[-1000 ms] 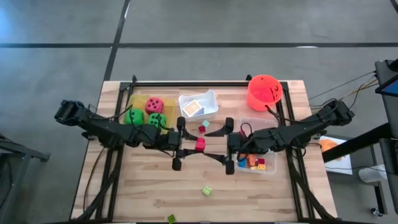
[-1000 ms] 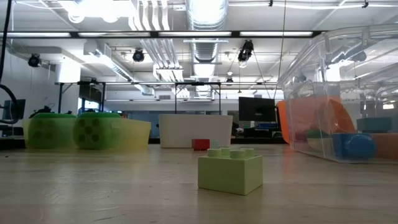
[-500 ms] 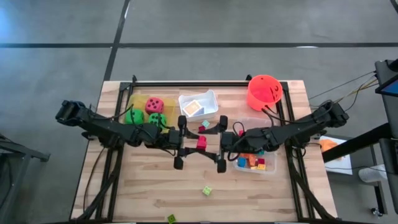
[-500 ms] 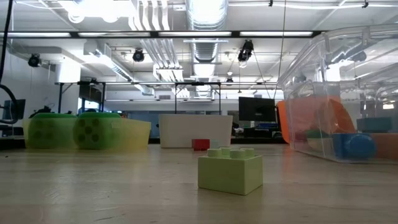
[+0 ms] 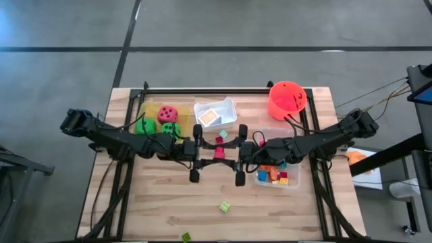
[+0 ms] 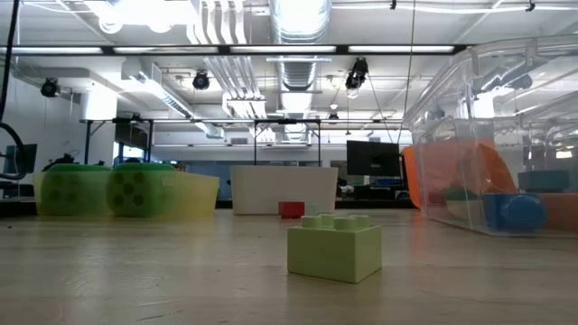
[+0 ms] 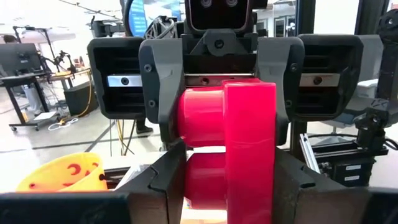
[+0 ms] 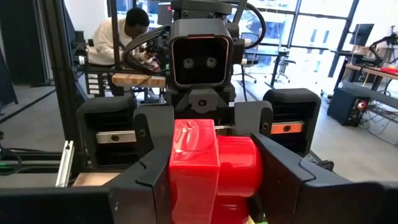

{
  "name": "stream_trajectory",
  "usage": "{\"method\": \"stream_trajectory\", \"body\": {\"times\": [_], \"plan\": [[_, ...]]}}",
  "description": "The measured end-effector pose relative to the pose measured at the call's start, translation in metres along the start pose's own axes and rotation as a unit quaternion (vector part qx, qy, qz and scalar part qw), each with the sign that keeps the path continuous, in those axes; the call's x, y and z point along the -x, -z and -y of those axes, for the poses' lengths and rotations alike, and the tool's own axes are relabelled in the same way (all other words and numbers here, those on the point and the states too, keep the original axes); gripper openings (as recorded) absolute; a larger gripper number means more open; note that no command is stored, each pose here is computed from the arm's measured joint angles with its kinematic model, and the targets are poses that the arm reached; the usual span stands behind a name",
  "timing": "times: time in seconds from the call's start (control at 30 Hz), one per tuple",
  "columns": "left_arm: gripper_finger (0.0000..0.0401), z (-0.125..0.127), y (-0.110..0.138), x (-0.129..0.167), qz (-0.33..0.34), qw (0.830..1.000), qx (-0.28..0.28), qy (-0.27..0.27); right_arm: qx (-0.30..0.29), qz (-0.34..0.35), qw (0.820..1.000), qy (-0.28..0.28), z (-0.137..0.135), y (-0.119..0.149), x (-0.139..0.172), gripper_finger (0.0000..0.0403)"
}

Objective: Pick & Place Toys
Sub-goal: Put the red game piece into the transparent bin

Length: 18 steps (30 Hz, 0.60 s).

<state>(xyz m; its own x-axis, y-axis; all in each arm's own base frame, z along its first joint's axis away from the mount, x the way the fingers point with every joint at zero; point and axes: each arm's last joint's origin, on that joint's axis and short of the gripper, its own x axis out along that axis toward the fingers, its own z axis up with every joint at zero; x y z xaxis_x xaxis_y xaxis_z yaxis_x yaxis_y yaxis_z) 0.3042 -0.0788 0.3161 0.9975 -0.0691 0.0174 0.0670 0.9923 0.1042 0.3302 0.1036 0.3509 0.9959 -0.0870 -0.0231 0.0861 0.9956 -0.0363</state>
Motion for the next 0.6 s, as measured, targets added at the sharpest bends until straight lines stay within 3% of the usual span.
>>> {"method": "stream_trajectory", "body": {"times": [0.13,0.43,0.53,0.6], "plan": [[0.0152,0.0001,-0.0001,0.0,0.0,1.0,0.001,0.001,0.001,0.0,1.0,0.0,0.0,0.0001,0.0,0.0161],[0.0354,0.001,-0.0005,0.0002,0.001,0.999,0.034,0.011,0.011,-0.002,1.0,-0.006,-0.0006,0.0009,0.0,0.0161],[0.039,0.0008,0.0007,0.0015,-0.012,0.999,0.032,0.01,0.006,-0.007,1.0,-0.006,-0.0006,0.0019,0.0001,0.0161],[0.0387,0.0008,0.0025,0.0046,-0.035,0.999,0.039,0.012,0.001,-0.02,1.0,-0.005,0.0002,0.0031,0.0017,0.0161]]}}
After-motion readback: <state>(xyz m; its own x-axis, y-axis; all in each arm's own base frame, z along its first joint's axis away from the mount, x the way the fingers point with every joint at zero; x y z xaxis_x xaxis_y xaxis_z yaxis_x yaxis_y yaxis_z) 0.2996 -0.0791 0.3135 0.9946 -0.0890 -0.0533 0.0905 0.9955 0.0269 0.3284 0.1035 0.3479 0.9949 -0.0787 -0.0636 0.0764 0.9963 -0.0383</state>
